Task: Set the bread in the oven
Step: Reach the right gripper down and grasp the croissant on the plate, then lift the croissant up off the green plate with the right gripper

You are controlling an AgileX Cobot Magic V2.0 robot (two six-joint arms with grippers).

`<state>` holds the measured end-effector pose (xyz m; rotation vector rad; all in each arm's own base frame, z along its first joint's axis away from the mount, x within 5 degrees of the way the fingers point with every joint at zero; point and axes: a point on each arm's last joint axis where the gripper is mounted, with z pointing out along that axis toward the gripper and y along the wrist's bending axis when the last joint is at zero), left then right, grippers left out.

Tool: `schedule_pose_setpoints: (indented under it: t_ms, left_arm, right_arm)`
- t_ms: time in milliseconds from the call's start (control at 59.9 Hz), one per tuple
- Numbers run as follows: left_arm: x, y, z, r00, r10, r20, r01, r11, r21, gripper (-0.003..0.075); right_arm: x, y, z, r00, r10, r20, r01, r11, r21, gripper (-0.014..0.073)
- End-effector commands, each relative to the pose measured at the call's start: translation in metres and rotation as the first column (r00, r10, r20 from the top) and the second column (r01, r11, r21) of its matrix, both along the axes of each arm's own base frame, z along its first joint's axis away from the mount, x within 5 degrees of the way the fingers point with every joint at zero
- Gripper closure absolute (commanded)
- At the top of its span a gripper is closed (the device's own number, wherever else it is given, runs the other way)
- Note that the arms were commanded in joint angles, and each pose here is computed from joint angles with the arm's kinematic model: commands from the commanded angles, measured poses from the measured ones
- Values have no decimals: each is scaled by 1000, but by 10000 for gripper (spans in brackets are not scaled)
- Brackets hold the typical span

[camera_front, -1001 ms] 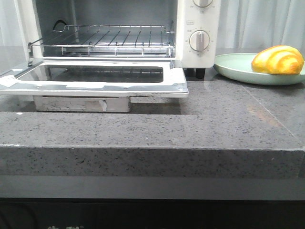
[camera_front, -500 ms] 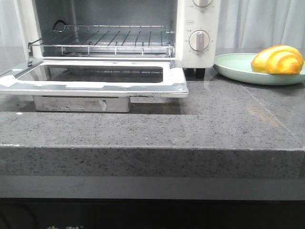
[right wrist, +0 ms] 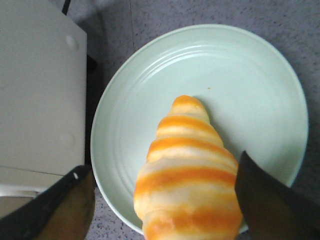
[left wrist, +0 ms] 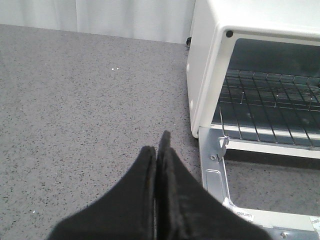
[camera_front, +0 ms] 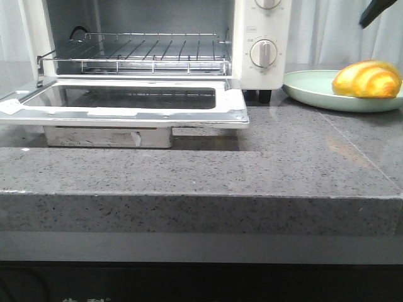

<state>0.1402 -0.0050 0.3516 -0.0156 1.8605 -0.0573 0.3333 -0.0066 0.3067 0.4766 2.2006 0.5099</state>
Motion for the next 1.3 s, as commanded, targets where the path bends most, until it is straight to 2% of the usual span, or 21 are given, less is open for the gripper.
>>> schedule_pose_setpoints:
  t_ms: [0, 284, 367, 601, 734, 884, 1001, 1118, 1285]
  left_arm:
    - [0, 0, 16, 995, 4, 103, -2, 1000, -19, 741]
    - [0, 0, 16, 995, 4, 103, -2, 1000, -19, 741]
    - [0, 0, 16, 995, 4, 103, -2, 1000, -19, 741]
    - [0, 0, 16, 995, 4, 103, -2, 1000, -19, 741]
    - [0, 0, 16, 995, 4, 103, -2, 1000, -19, 741]
    - [0, 0, 16, 995, 4, 103, -2, 1000, -19, 741]
    - [0, 0, 16, 995, 4, 103, -2, 1000, -19, 741]
    - [0, 0, 16, 995, 4, 103, -2, 1000, -19, 741]
    - [0, 0, 16, 995, 4, 103, -2, 1000, -19, 741]
  right_arm:
    - [9, -2, 16, 999, -7, 48, 6, 1000, 24, 2]
    - [19, -1, -1, 1000, 18, -24, -17, 999, 34, 2]
    - [19, -1, -1, 999, 20, -25, -19, 999, 30, 27]
    - [18, 0, -2, 999, 38, -36, -37, 999, 20, 345]
    - [18, 1, 0, 998, 47, -37, -46, 999, 22, 439]
    - [16, 3, 15, 997, 80, -14, -79, 997, 13, 446]
    - [8, 3, 38, 995, 80, 56, -80, 997, -7, 446]
    - [-10, 4, 63, 986, 100, 132, -92, 994, -59, 445]
    - [-48, 12, 83, 972, 166, 165, -149, 982, -113, 445]
